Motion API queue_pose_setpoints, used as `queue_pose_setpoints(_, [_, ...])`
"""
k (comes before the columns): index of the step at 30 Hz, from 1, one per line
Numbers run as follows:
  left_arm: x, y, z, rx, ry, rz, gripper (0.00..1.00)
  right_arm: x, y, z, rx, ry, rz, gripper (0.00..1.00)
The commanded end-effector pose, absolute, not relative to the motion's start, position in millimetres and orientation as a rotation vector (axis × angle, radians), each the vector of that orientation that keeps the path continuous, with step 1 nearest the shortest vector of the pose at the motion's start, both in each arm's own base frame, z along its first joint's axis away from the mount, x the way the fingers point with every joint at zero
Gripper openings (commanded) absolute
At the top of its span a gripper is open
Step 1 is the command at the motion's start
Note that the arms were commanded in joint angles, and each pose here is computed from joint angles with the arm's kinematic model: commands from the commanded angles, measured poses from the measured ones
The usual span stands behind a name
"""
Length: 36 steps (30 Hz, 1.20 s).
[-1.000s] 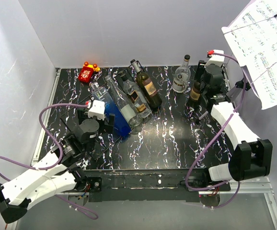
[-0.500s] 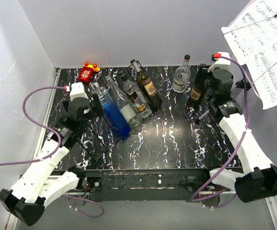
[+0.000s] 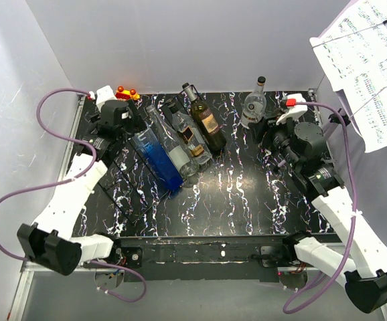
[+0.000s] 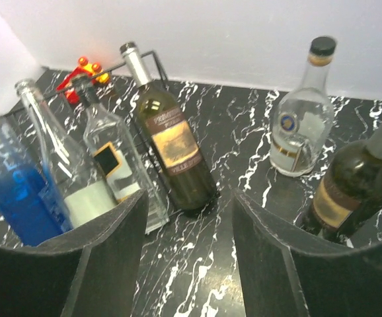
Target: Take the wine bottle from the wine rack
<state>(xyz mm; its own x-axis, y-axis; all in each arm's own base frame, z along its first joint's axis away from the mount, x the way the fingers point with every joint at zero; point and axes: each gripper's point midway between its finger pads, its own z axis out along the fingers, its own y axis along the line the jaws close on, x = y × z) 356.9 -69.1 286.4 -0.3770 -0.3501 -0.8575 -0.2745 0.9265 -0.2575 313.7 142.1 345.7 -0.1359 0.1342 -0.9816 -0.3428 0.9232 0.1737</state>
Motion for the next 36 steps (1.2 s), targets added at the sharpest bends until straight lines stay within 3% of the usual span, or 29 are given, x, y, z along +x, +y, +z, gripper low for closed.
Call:
queue_pose_setpoints(1, [369.3,-64.3,291.0,-0.537,1.965,-0.058,0.84,300.2,154.5,346.5,-0.207,1.629,0.466,0.6])
queue_pose_setpoints(6, [376.3,-69.1,279.0,-0.588,1.989,-0.071,0.8,296.9,157.2,335.0,-0.222,1.649,0.472,0.6])
queue_pose_setpoints(14, [379.0,-72.7,258.0,-0.684,2.015,-0.081,0.81,291.2,175.3,331.7,-0.293,1.651,0.543,0.62])
queue_pose_setpoints(24, [375.5,-81.9,257.7,-0.812,2.014,0.042,0.94,286.8,171.9,324.6,-0.305,1.652,0.524,0.62])
queue_pose_setpoints(32, [373.3,-84.4,247.3,-0.857,2.016,0.114,0.94,285.6,167.7,320.4,-0.302,1.655,0.503,0.62])
queue_pose_setpoints(36, [375.2,-87.7,237.5,-0.876,2.026,0.201,0.88,284.8,167.1,321.8,-0.304,1.65,0.502,0.62])
